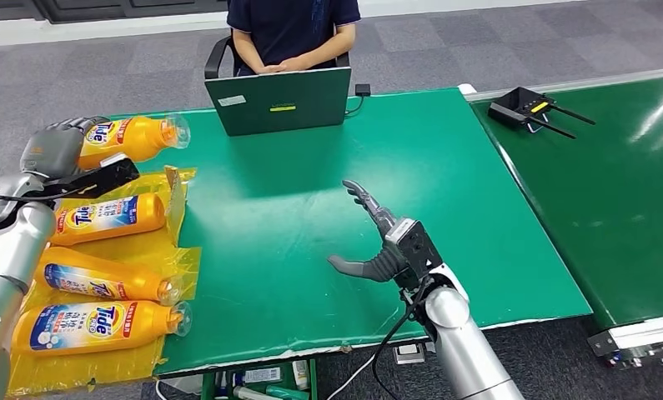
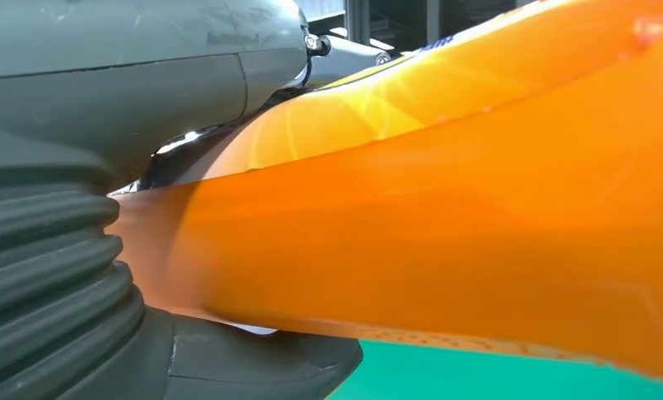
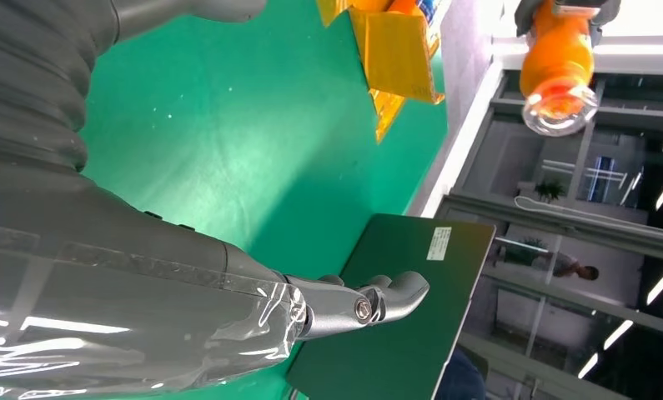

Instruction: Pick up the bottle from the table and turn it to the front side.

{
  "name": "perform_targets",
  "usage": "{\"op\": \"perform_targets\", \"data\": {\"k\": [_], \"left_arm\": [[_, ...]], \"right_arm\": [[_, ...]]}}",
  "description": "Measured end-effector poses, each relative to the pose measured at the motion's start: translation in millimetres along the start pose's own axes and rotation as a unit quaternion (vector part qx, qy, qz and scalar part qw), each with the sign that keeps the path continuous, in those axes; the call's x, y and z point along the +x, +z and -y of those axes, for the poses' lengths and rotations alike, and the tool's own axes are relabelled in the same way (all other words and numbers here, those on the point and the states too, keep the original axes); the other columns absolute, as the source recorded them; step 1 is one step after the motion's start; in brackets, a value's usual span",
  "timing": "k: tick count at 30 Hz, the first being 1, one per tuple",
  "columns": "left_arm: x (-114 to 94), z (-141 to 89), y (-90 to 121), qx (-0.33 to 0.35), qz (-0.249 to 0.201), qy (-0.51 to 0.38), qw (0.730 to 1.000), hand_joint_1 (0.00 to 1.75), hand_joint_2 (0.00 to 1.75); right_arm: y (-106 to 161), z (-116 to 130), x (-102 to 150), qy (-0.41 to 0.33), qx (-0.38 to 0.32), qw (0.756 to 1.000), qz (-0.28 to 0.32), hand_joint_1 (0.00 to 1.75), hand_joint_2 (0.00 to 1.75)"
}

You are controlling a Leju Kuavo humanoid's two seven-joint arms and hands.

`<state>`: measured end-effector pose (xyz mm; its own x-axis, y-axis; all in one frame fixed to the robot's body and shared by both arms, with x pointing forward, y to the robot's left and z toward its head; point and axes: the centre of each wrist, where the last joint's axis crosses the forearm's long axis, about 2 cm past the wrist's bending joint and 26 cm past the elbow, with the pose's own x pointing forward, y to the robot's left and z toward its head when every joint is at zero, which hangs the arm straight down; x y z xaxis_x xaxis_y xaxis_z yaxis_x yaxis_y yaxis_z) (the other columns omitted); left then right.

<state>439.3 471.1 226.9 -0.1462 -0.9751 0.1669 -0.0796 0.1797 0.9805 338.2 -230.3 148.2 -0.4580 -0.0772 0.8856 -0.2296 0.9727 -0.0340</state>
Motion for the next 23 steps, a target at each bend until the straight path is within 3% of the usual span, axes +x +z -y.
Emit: {"op": "perform_targets", "data": {"k": [11,23], "left_arm": [[-38,19,39,-0.058,-0.014,-0.035,0.998,1.75,1.75],[-69,25,74,-0.11,-0.021,-0.047,0.993,1.75,1.75]], "right_arm": [[16,9,-7,0.001,-0.018,1.0,-0.009,0.0,1.75],[26,15,-12,0.001,-0.036,0.999,-0.014,0.0,1.75]]}}
